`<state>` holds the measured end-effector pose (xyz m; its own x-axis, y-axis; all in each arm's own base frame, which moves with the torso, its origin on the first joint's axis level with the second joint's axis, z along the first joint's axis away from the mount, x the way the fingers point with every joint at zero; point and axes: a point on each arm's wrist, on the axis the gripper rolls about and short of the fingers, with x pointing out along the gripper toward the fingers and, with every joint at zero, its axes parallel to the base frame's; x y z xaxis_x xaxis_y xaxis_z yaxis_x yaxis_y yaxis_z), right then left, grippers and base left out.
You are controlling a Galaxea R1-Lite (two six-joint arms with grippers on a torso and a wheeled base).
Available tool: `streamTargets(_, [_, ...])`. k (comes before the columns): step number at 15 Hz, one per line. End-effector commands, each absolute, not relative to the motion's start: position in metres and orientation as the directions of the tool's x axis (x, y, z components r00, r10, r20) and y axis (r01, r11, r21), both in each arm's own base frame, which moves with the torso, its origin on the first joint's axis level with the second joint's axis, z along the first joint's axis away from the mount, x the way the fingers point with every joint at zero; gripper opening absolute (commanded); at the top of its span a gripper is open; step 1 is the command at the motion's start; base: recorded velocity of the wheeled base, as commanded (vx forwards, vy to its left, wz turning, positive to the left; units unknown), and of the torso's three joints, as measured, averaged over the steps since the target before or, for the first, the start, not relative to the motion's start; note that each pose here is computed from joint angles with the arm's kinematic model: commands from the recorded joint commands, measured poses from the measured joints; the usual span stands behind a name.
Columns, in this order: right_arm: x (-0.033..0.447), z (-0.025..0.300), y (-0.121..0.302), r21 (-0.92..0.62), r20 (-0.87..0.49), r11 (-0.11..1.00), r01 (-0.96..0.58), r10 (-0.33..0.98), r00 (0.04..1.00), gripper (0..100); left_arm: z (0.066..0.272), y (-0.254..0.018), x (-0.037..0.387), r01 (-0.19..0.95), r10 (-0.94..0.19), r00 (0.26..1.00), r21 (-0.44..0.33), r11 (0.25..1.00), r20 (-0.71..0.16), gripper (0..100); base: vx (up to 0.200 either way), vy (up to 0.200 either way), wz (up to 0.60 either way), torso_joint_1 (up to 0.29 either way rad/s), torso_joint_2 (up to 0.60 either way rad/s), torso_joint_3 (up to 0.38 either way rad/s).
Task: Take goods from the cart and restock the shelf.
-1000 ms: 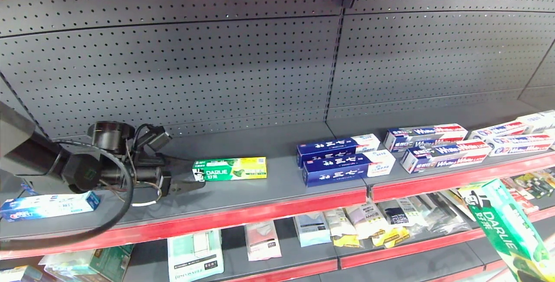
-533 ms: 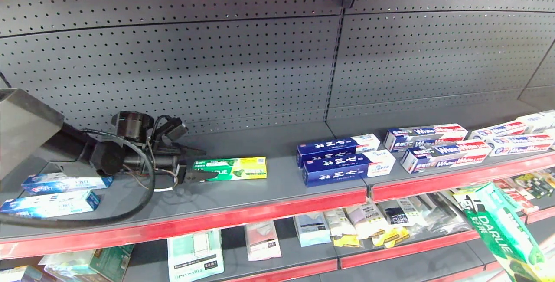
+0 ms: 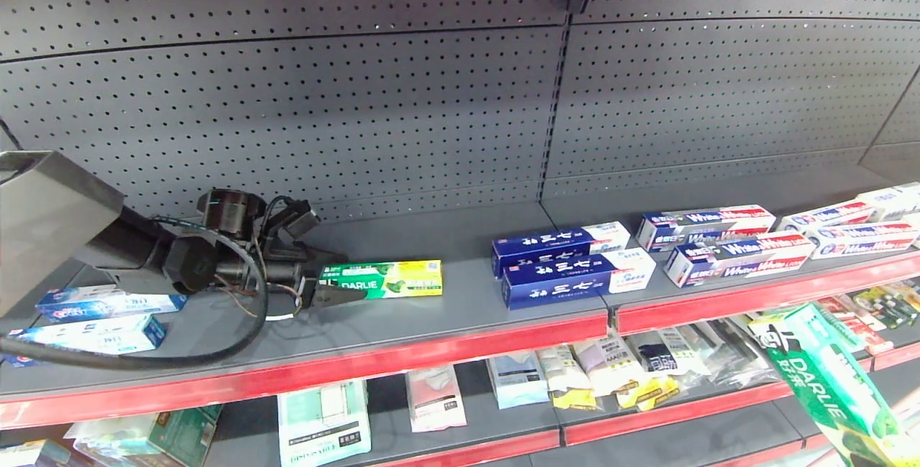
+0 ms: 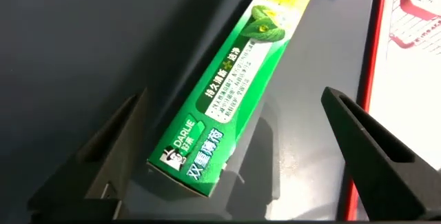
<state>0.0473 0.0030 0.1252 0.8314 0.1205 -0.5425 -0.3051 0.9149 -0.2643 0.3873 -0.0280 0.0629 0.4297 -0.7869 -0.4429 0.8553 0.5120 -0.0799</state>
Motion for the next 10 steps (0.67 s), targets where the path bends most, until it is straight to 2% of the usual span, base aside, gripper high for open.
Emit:
streamTargets(1, [0.048,0.125,0.003,-0.264,-0.544,0.915,-0.306,0.121,0.830,0,0.059,-0.035,0.393,0.864,-0.794,0.417,-0.077,0.497,-0.441,100,0.000,0.000,0.00,0.000,0.00,0.000])
streamTargets(10, [0.047,0.125,0.003,-0.264,-0.544,0.915,-0.306,0.121,0.830,0,0.073,-0.057,0.399,0.898,-0.812,0.356,-0.069,0.434,-0.463,100,0.000,0.000,0.00,0.000,0.00,0.000])
